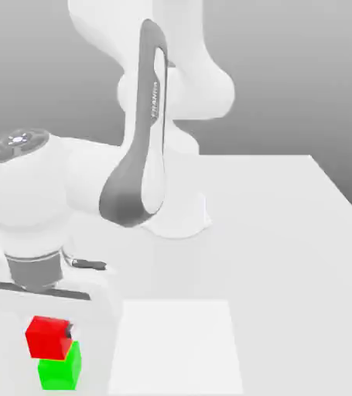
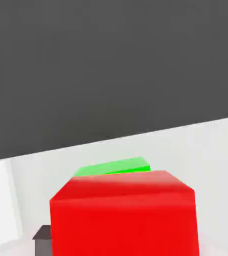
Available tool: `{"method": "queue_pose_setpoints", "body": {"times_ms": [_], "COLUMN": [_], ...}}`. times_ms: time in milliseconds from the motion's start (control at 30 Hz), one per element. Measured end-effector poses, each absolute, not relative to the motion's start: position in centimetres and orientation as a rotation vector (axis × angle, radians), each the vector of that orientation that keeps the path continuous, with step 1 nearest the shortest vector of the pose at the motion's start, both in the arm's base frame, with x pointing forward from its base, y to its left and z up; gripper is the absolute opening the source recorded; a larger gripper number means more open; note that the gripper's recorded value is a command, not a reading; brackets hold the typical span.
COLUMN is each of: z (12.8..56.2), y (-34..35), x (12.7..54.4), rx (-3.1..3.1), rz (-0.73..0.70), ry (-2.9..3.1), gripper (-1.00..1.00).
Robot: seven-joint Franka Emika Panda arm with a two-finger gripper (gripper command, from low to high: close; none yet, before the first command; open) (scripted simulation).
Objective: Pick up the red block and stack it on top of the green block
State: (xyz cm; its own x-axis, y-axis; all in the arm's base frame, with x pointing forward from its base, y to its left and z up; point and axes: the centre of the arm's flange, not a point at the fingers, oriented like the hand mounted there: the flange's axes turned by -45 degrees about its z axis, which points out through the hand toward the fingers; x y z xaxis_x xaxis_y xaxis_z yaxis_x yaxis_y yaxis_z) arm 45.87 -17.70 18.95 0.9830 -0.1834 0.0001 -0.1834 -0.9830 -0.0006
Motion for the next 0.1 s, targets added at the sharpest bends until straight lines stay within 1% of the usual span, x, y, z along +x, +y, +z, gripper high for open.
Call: {"method": "queue_pose_setpoints", "body": {"times_ms": [100], "z": [18.95], "y": [-17.70], "x": [45.87], "rx": [-3.128], "rz": [0.000], "ry": [0.289], "gripper": [1.00]}}
